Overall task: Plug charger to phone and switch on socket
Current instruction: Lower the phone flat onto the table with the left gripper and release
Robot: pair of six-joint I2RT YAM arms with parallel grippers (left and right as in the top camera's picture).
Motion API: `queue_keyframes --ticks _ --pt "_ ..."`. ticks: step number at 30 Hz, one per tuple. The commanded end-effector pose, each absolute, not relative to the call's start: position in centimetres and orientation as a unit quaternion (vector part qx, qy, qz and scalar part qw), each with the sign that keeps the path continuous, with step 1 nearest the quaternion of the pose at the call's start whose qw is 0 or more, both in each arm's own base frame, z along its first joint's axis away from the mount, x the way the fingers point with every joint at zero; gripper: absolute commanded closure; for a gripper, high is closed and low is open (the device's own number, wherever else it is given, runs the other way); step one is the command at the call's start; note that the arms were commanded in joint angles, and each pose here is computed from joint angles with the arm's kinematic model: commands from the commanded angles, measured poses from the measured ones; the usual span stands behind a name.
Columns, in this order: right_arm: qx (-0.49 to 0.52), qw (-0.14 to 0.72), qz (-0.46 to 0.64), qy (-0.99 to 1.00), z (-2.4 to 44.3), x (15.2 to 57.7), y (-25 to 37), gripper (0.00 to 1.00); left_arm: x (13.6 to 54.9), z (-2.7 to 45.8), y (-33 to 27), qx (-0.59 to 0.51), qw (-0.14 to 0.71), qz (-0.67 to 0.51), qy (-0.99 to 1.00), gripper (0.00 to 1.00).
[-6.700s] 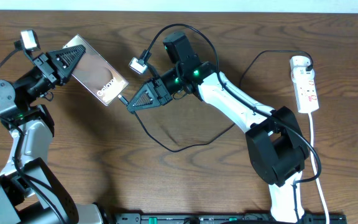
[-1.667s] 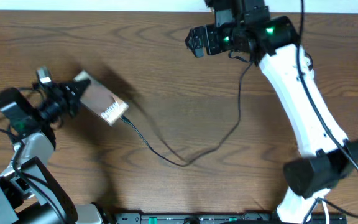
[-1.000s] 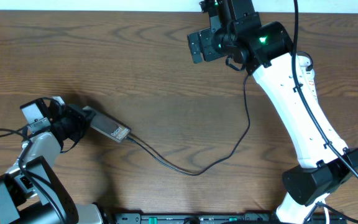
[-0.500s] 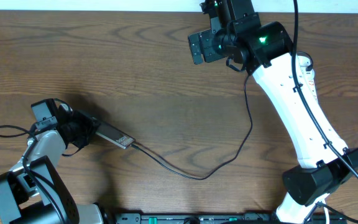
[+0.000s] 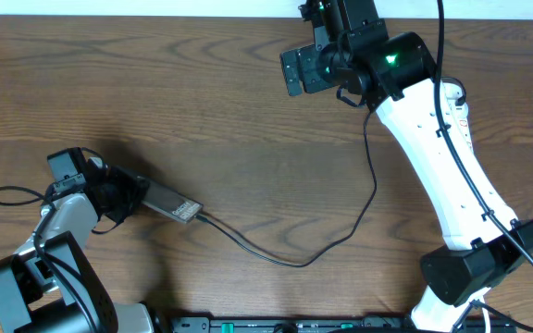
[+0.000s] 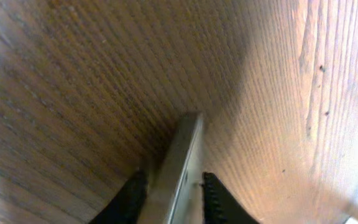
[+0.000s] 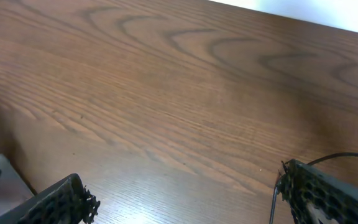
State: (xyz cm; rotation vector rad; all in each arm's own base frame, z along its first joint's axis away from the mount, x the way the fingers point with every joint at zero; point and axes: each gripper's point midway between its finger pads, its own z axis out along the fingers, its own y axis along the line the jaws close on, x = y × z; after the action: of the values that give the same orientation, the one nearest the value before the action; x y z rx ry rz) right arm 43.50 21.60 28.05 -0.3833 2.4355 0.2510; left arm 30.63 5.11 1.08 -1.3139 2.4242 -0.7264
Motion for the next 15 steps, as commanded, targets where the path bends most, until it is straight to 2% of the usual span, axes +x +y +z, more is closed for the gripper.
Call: queue_keyframes --ticks 1,15 --pt "-0.143 0.323 0.094 0.931 27.78 43.52 21.83 0.01 30.73 1.31 5.22 -0.45 0.149 -0.246 0.845 0.63" --pt "-0.143 0.318 0.093 0.933 27.63 43.37 21.73 0.01 30.72 1.39 5.24 -0.427 0.156 -0.242 0.857 0.61"
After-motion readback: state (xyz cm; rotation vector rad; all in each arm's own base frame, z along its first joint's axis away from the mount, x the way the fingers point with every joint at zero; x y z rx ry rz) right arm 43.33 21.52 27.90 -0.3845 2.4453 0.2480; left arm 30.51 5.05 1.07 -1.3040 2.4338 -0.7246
